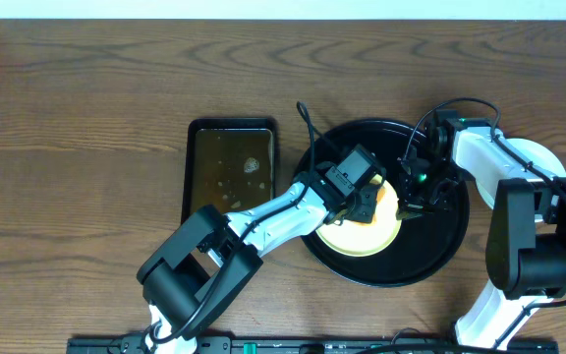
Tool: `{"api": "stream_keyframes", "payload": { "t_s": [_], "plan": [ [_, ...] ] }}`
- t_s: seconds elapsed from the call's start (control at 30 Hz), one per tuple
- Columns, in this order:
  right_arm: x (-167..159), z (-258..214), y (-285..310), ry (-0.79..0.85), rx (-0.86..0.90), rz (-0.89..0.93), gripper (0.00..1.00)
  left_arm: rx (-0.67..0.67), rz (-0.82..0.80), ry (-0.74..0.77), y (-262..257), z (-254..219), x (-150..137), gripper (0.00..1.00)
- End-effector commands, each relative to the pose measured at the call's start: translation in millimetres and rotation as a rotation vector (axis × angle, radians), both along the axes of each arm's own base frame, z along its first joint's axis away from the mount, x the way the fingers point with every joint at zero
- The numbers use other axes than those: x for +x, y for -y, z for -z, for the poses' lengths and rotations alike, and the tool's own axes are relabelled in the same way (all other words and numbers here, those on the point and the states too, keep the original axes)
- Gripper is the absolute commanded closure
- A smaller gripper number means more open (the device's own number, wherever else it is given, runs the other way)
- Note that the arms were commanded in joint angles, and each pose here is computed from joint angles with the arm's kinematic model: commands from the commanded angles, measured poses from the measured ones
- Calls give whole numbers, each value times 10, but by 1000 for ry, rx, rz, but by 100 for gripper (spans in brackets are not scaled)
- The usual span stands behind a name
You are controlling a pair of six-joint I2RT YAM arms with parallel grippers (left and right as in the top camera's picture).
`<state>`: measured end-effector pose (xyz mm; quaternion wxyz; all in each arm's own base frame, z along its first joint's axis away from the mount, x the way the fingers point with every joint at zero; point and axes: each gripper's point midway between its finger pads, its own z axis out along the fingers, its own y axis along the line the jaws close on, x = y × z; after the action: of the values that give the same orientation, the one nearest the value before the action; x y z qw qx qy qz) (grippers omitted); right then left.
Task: Clean dirty plates on tray and stack at the side
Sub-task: 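Lift sponge with left gripper and scrub the yellow plate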
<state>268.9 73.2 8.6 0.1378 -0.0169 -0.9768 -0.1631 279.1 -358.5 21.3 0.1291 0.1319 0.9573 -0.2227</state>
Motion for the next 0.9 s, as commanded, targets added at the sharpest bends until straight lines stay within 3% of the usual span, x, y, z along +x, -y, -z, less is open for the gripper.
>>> {"api": "stream_keyframes", "payload": {
  "t_s": [0.0, 0.13, 0.57, 0.87],
  "plan": [
    [4, -65, -16, 18, -1, 1, 99, 142, -10, 52, -236, 154, 67, 92],
    [4, -64, -15, 18, -1, 0, 99, 275, -24, 60, -564, 219, 106, 92],
    [4, -64, -15, 18, -1, 0, 99, 370, -113, 41, -1091, 141, 311, 92],
    [74, -32, 29, 45, -31, 8, 99, 264, -111, 170, -1114, -723, 336, 92]
  ]
}}
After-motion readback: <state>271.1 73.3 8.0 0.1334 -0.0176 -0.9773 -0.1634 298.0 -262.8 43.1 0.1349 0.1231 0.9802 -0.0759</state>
